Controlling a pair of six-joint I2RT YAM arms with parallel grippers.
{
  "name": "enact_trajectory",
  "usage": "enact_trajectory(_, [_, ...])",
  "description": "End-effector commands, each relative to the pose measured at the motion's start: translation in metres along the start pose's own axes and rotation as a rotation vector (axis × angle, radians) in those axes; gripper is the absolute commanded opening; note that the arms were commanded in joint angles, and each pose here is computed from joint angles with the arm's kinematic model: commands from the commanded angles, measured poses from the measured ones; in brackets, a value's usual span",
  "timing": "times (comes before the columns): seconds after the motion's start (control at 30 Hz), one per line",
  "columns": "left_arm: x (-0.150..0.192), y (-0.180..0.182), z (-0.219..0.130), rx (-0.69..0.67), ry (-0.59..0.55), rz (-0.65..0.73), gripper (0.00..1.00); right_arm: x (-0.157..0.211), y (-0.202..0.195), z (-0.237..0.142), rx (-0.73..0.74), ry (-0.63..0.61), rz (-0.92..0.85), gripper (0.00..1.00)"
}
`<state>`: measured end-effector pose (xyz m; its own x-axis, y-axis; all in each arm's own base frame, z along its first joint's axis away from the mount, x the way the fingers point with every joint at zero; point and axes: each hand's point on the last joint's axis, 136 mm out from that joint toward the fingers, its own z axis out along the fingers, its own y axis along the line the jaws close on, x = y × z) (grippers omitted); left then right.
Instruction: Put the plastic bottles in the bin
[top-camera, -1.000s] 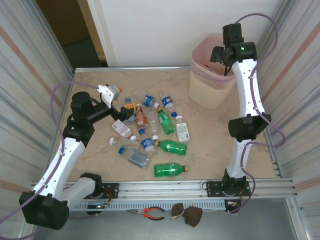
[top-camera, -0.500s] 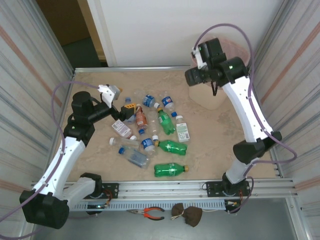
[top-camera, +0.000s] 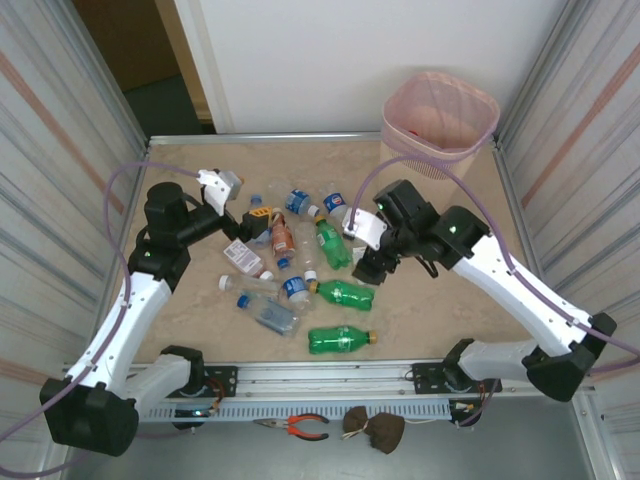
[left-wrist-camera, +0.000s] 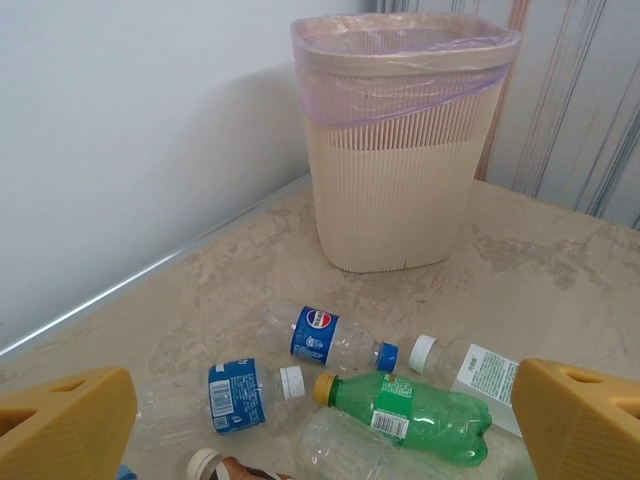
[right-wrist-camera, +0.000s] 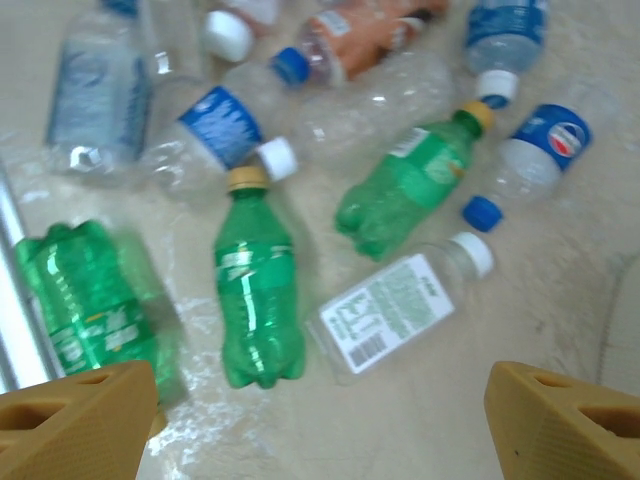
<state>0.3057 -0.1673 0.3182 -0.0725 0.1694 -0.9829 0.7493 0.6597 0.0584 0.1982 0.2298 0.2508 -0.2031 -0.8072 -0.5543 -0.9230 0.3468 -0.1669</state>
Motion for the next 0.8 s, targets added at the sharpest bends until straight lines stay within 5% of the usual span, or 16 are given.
enact_trajectory(0.0, [-0.005,-0.002,-0.001,0.000,-0.001,0.029,0.97,0.004,0.039,0.007,-0.103,-0.028,-0.140,0.85])
enact_trajectory(0.43, [-0.002,-0.015,0.002,-0.003,0.027,0.077,0.98,0.043,0.127,0.076,-0.226,0.090,-0.322,0.84])
enact_trajectory(0.6, [0.005,-0.022,-0.004,-0.015,0.098,0.071,0.97,0.050,0.139,0.099,-0.221,0.107,-0.313,0.86])
enact_trajectory(0.77, [0.006,-0.017,-0.012,-0.080,0.054,0.105,0.99,0.061,0.149,0.119,-0.235,0.126,-0.315,0.86])
